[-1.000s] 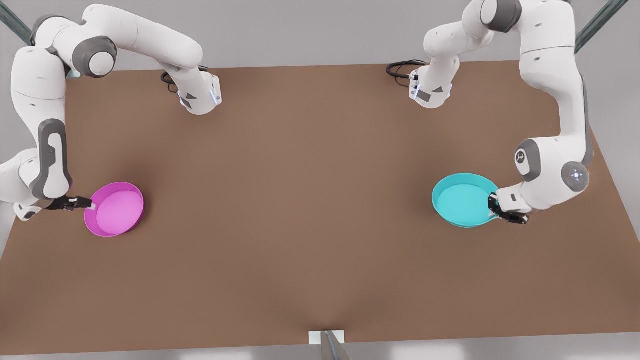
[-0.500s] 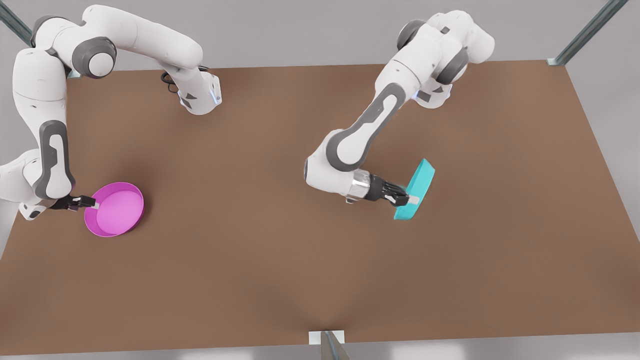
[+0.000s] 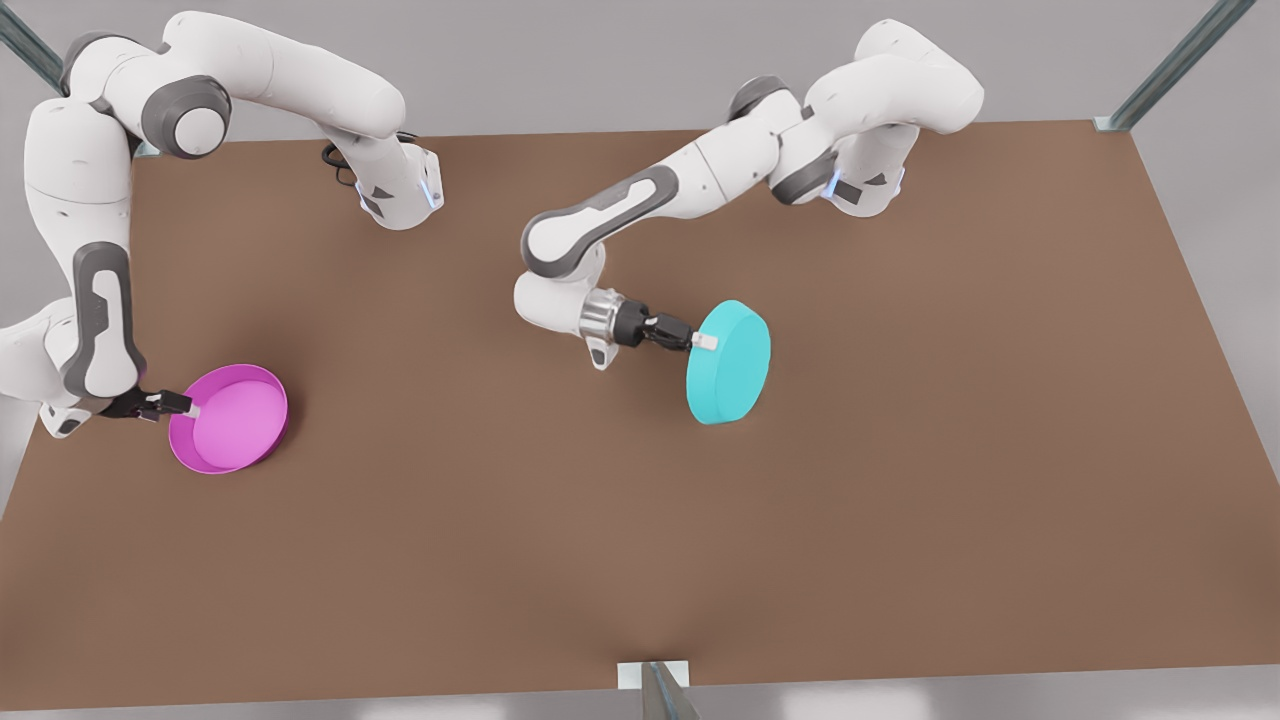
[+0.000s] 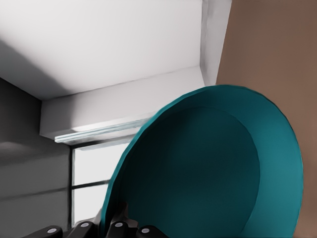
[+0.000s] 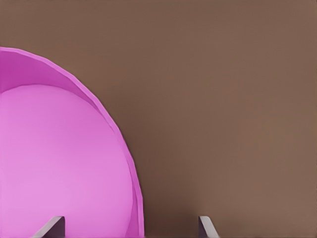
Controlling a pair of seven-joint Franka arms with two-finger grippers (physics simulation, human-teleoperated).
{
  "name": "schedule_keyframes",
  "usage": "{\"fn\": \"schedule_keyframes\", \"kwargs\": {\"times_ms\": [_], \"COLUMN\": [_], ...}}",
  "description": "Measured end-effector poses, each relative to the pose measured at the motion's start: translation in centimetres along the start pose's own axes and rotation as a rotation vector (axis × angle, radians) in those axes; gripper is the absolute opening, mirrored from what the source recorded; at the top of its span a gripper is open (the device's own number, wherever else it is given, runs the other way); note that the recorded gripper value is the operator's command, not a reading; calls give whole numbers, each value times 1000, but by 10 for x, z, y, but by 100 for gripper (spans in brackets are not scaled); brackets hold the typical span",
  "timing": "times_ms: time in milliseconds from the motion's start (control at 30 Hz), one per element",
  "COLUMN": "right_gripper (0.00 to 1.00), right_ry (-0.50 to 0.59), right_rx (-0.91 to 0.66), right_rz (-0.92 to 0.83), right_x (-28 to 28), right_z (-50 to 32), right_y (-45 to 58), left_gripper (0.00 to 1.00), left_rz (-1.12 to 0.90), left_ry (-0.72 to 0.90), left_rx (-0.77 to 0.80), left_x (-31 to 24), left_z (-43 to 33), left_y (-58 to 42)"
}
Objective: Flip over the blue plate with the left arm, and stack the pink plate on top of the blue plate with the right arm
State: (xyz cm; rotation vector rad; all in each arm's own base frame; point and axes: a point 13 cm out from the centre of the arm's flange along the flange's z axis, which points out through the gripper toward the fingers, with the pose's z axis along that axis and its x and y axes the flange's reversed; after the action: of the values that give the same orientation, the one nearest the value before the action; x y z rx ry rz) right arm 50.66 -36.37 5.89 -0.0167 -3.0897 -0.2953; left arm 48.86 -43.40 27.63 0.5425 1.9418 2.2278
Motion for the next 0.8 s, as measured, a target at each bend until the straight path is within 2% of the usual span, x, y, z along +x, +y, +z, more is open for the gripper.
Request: {"fn": "schedule_keyframes", "kwargs": {"times_ms": [300,600,633,667,800], "right_gripper": [100,100,100,100,100], "right_ry": [4,2,2,1,1], "right_rx": [-22,-34,-34,-34,-34], "right_rz": [1,-6,-6,-7,-11], "right_x": [1,0,0,-1,-1], "right_z": [9,13,12,12,12], "right_y": [5,8,8,9,9], "left_gripper": [21,21,37,100,100], "left_rz": [-274,-431,-446,-460,-510], "left_ry": [14,-94,-103,-111,-131], "left_rx": [-128,-107,-104,-101,-96], "left_x": [-17,-34,-34,-34,-34], "left_z": [23,7,3,1,-5], "left_y": [-33,-65,-66,-67,-73]}}
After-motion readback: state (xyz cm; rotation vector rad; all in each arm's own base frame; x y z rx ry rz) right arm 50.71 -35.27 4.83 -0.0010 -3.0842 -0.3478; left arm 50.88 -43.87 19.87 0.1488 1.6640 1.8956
